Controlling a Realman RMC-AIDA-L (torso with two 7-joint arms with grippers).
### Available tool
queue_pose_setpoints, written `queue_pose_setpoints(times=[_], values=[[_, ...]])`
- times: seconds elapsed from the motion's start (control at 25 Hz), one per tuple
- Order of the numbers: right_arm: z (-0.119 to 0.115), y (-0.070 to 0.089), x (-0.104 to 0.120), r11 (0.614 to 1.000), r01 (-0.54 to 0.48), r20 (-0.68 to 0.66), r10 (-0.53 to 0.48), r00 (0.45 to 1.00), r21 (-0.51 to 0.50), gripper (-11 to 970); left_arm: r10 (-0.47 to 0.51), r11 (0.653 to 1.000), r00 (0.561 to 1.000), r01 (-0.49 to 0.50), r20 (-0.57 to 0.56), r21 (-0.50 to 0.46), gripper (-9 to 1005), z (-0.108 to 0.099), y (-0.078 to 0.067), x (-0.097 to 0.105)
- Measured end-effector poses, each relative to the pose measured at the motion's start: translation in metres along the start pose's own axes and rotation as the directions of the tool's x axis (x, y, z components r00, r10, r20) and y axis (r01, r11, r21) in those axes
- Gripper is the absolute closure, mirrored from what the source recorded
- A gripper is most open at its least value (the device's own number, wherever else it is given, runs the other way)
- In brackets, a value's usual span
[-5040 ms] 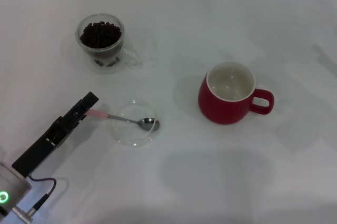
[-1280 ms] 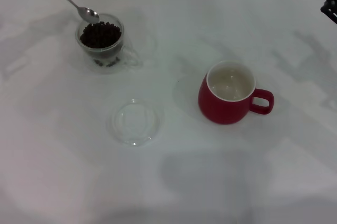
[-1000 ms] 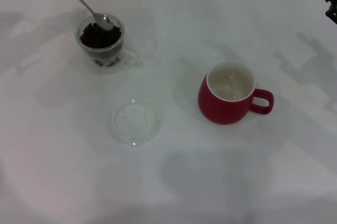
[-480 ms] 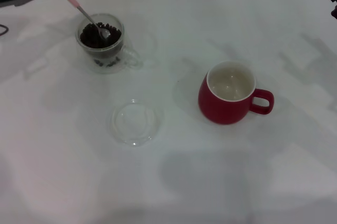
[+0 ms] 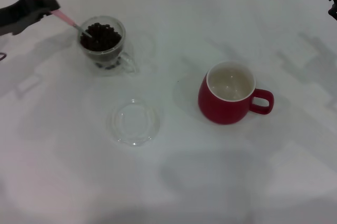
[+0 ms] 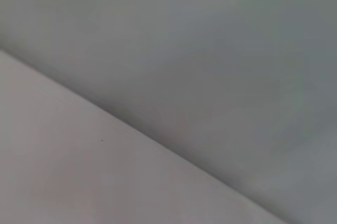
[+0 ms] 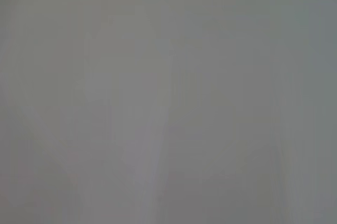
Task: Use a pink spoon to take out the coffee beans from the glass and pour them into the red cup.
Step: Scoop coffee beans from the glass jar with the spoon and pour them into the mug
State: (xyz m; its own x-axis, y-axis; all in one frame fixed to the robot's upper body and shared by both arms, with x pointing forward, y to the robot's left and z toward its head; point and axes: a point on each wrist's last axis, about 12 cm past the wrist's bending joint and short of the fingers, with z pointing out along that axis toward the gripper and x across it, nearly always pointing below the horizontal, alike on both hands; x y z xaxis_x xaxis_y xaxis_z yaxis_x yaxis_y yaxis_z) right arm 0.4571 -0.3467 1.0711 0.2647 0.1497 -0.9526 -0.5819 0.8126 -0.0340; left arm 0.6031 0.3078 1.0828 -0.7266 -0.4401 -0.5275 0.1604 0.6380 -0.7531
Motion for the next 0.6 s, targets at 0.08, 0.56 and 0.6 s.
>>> queue_pose_setpoints(times=[0.08,0.56,0.6], values=[[0.0,0.0,0.0,1.0,0.001,0.0,-0.001,1.0,-0.002,119,-0.044,0.999,0.999,0.043,0.031,0.002,870,-0.007,0.007,0.004],[0.002,-0.004,-0.002,1.0,0.012,-0.003,-0.012,1.0,-0.005,119,-0.226,0.974,0.96,0.223,0.163,0.04,871,-0.04,0.033,0.027],[0.003,-0.004,-0.002,1.0,0.013,-0.004,-0.013,1.0,-0.005,119,-0.229,0.973,0.959,0.225,0.164,0.044,871,-0.04,0.033,0.027]])
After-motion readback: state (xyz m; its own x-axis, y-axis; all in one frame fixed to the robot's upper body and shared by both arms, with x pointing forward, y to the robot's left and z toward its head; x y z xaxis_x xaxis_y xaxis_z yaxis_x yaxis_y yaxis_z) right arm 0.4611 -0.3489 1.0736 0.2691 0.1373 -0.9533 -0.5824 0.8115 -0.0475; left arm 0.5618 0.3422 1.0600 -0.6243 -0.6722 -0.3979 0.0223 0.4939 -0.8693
